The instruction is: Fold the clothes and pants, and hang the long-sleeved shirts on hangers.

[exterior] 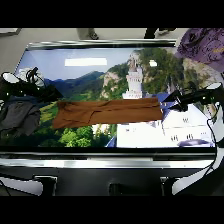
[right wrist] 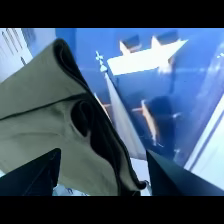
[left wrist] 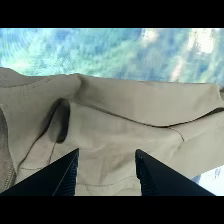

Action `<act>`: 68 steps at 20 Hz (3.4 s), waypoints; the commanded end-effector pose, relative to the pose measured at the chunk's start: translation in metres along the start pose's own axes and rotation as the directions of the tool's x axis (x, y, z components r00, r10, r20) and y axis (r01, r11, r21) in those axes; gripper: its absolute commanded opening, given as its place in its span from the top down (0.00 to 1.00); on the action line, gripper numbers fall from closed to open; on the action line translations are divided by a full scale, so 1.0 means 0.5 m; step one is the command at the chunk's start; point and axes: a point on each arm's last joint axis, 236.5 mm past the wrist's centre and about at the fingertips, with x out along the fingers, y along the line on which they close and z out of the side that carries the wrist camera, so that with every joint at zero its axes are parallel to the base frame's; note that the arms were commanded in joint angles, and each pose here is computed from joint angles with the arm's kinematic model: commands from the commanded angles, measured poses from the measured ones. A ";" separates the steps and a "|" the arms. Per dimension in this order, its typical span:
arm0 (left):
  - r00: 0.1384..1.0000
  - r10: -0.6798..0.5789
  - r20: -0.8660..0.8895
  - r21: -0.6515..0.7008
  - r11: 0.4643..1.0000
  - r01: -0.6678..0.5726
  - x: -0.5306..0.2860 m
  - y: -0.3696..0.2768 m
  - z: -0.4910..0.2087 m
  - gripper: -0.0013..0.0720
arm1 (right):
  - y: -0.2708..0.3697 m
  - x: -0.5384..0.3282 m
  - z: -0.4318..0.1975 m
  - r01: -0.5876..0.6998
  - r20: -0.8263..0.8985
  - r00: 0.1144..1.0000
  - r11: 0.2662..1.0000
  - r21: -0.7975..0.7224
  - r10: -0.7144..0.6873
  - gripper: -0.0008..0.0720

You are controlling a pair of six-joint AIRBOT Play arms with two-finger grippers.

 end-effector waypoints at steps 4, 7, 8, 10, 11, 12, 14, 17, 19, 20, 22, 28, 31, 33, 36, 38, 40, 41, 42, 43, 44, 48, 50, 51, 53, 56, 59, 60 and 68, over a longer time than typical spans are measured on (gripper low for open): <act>1.000 0.001 0.008 -0.003 1.000 -0.001 -0.005 -0.003 0.003 0.41 | 0.007 0.048 0.003 -0.141 -0.051 0.989 0.990 0.024 0.142 0.16; 1.000 0.001 0.008 -0.003 1.000 -0.001 -0.005 -0.003 0.003 0.41 | 0.010 0.059 0.001 -0.157 -0.062 0.985 0.987 0.028 0.159 0.16; 1.000 0.001 0.009 -0.003 1.000 -0.001 -0.005 -0.003 0.003 0.41 | 0.013 0.066 -0.003 -0.154 -0.071 0.985 0.988 0.020 0.155 0.16; 1.000 0.001 0.009 -0.003 1.000 -0.001 -0.005 -0.003 0.003 0.41 | 0.019 0.090 -0.016 -0.128 -0.100 0.987 0.992 -0.008 0.127 0.16; 1.000 0.001 0.008 -0.003 1.000 -0.001 -0.005 -0.003 0.003 0.41 | 0.019 0.102 -0.024 -0.104 -0.115 0.988 0.994 -0.025 0.101 0.16; 1.000 0.001 0.008 -0.003 1.000 -0.001 -0.005 -0.003 0.003 0.42 | 0.019 0.114 -0.029 -0.079 -0.123 0.990 0.996 -0.042 0.073 0.16; 1.000 0.001 0.008 -0.002 1.000 -0.001 -0.005 -0.003 0.003 0.41 | 0.025 0.133 -0.029 -0.051 -0.119 0.992 0.997 -0.066 0.043 0.29; 1.000 0.001 0.008 -0.003 1.000 -0.001 -0.005 -0.003 0.003 0.42 | 0.034 0.152 -0.011 -0.029 -0.076 0.997 0.996 -0.088 0.023 0.67; 1.000 0.001 0.008 -0.003 1.000 -0.001 -0.005 -0.003 0.002 0.55 | 0.035 0.153 -0.008 -0.025 -0.067 0.998 0.995 -0.093 0.019 0.89; 1.000 0.000 0.007 -0.002 1.000 0.000 -0.004 -0.004 0.002 0.80 | 0.036 0.148 -0.009 -0.020 -0.068 0.998 0.995 -0.094 0.014 0.95; 1.000 -0.002 0.000 0.009 1.000 0.002 0.002 -0.014 -0.002 0.96 | 0.038 0.125 -0.011 0.018 -0.054 0.998 0.995 -0.100 -0.024 0.95; 0.999 -0.023 -0.030 0.050 0.998 0.024 0.122 -0.144 -0.033 0.96 | 0.084 -0.029 -0.046 0.183 0.042 0.983 0.975 -0.130 -0.179 0.95; 0.993 -0.118 -0.023 0.063 0.991 0.119 0.220 -0.276 -0.064 0.96 | 0.107 -0.116 -0.071 0.266 0.116 0.961 0.955 -0.130 -0.252 0.95; 0.981 -0.187 -0.059 0.067 0.979 0.190 0.286 -0.364 -0.117 0.96 | 0.129 -0.166 -0.090 0.297 0.166 0.947 0.945 -0.137 -0.274 0.95; 0.955 -0.268 -0.129 0.045 0.960 0.275 0.375 -0.473 -0.217 0.96 | 0.159 -0.224 -0.126 0.320 0.213 0.934 0.938 -0.136 -0.288 0.95; 0.937 -0.300 -0.179 0.023 0.951 0.309 0.423 -0.524 -0.287 0.96 | 0.175 -0.253 -0.149 0.327 0.235 0.927 0.937 -0.127 -0.292 0.95; 0.920 -0.311 -0.239 0.031 0.944 0.327 0.460 -0.563 -0.353 0.96 | 0.195 -0.277 -0.166 0.325 0.264 0.922 0.937 -0.132 -0.282 0.95; 0.911 -0.317 -0.263 0.041 0.940 0.339 0.475 -0.584 -0.379 0.96 | 0.202 -0.287 -0.176 0.323 0.271 0.921 0.938 -0.129 -0.280 0.95; 0.904 -0.325 -0.277 0.053 0.935 0.352 0.486 -0.605 -0.397 0.96 | 0.208 -0.296 -0.186 0.323 0.278 0.920 0.937 -0.134 -0.278 0.95; 0.897 -0.335 -0.287 0.066 0.928 0.368 0.497 -0.628 -0.410 0.96 | 0.214 -0.305 -0.196 0.323 0.283 0.919 0.937 -0.135 -0.276 0.95; 0.887 -0.355 -0.294 0.067 0.918 0.390 0.504 -0.653 -0.418 0.96 | 0.219 -0.311 -0.204 0.323 0.287 0.918 0.936 -0.137 -0.275 0.95; 0.842 -0.439 -0.313 0.017 0.884 0.467 0.534 -0.745 -0.444 0.96 | 0.227 -0.325 -0.224 0.321 0.291 0.917 0.938 -0.130 -0.274 0.95; 0.828 -0.456 -0.328 0.009 0.875 0.485 0.549 -0.779 -0.469 0.96 | 0.227 -0.325 -0.226 0.321 0.289 0.917 0.939 -0.125 -0.275 0.95; 0.822 -0.462 -0.332 0.006 0.871 0.492 0.555 -0.795 -0.482 0.96 | 0.227 -0.325 -0.226 0.319 0.289 0.917 0.940 -0.119 -0.274 0.95; 0.810 -0.476 -0.341 0.017 0.859 0.512 0.562 -0.820 -0.503 0.96 | 0.228 -0.326 -0.225 0.318 0.292 0.916 0.941 -0.117 -0.274 0.95; 0.811 -0.479 -0.335 0.013 0.858 0.513 0.555 -0.813 -0.481 0.96 | 0.219 -0.332 -0.214 0.340 0.315 0.903 0.934 -0.109 -0.292 0.95; 0.794 -0.464 -0.392 0.049 0.852 0.522 0.512 -0.768 -0.435 0.96 | 0.209 -0.343 -0.190 0.368 0.363 0.878 0.925 -0.097 -0.312 0.95; 0.800 -0.438 -0.409 0.077 0.858 0.509 0.493 -0.742 -0.413 0.96 | 0.212 -0.340 -0.184 0.360 0.367 0.880 0.928 -0.098 -0.302 0.95; 0.972 -0.086 -0.218 0.335 0.929 0.157 0.213 -0.476 -0.129 0.96 | 0.386 -0.182 -0.187 0.133 0.285 0.956 0.970 -0.204 -0.071 0.95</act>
